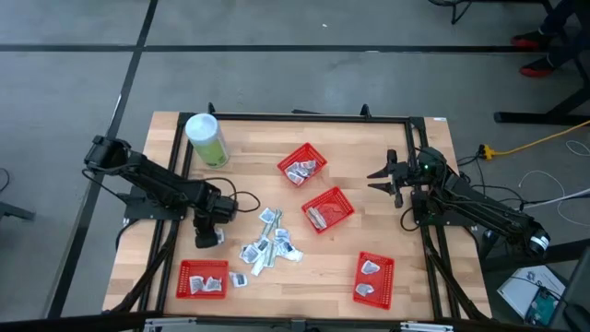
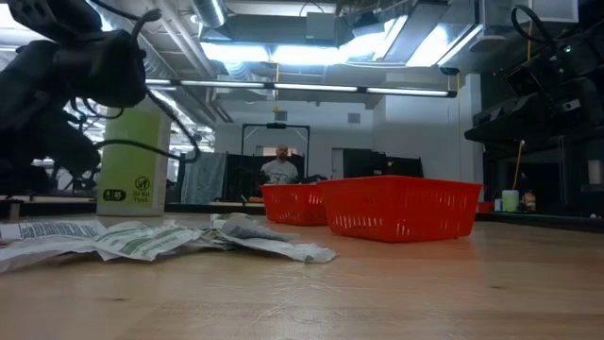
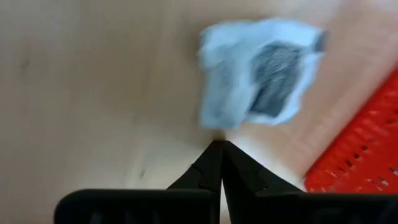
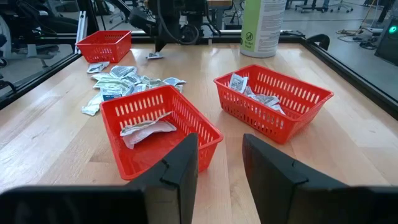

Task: Pick & Place First Aid Supplies
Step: Adjust the gray towelette pad

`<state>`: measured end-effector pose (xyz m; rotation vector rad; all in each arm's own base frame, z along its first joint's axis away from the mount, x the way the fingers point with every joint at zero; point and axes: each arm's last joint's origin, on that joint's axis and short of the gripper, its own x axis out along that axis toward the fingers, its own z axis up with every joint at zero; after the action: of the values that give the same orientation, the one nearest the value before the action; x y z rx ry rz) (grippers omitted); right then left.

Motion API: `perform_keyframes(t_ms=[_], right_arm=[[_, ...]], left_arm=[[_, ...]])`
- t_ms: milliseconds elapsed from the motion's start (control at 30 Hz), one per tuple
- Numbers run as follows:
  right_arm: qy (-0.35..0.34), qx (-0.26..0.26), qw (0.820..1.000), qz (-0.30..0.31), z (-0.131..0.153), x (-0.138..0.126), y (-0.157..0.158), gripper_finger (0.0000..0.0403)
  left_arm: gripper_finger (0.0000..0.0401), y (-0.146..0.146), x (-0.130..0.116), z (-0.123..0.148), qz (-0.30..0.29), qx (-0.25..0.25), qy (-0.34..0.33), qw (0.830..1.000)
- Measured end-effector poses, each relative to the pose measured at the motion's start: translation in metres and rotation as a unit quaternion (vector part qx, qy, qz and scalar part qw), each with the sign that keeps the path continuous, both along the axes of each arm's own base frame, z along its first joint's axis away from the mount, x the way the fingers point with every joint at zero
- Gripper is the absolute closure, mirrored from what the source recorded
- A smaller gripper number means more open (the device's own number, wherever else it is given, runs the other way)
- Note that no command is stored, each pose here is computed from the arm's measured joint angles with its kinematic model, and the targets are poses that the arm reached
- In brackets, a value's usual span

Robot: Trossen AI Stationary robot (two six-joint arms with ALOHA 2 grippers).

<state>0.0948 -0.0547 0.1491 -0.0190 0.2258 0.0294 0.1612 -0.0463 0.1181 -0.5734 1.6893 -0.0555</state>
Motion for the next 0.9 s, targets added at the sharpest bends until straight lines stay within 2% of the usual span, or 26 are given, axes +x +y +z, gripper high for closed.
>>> perform_keyframes(t_ms=[200, 333, 467, 567, 633, 733, 900], right_arm=[[0.000, 0.000, 1.000, 0.000, 0.000, 0.000, 0.000, 0.0276], [0.000, 0.000, 1.000, 0.000, 0.000, 0.000, 0.000, 0.0276], [0.000, 0.000, 1.000, 0.000, 0.000, 0.000, 0.000, 0.0276], [0.000, 0.000, 1.000, 0.000, 0.000, 0.000, 0.000, 0.0276], [0.000, 0.000, 1.000, 0.000, 0.000, 0.000, 0.000, 0.0276], [0.000, 0.000, 1.000, 0.000, 0.000, 0.000, 0.000, 0.0276], [0.000, 0.000, 1.000, 0.000, 0.000, 0.000, 0.000, 0.0276]], left_arm=[[0.0399, -0.003, 0.015, 0.001, -0.041, -0.011, -0.102, 0.994], [0.0398, -0.005, 0.032, 0.004, -0.061, 0.001, -0.202, 0.977], [0.0400, -0.005, 0.051, 0.011, -0.071, 0.060, -0.321, 0.943], [0.0398, -0.004, 0.064, 0.020, -0.075, 0.107, -0.408, 0.904], [0.0398, -0.005, 0.071, 0.027, -0.073, 0.115, -0.456, 0.880], [0.0400, -0.008, 0.079, 0.041, -0.066, 0.082, -0.502, 0.858], [0.0399, -0.028, 0.089, 0.069, -0.083, 0.008, -0.513, 0.854]])
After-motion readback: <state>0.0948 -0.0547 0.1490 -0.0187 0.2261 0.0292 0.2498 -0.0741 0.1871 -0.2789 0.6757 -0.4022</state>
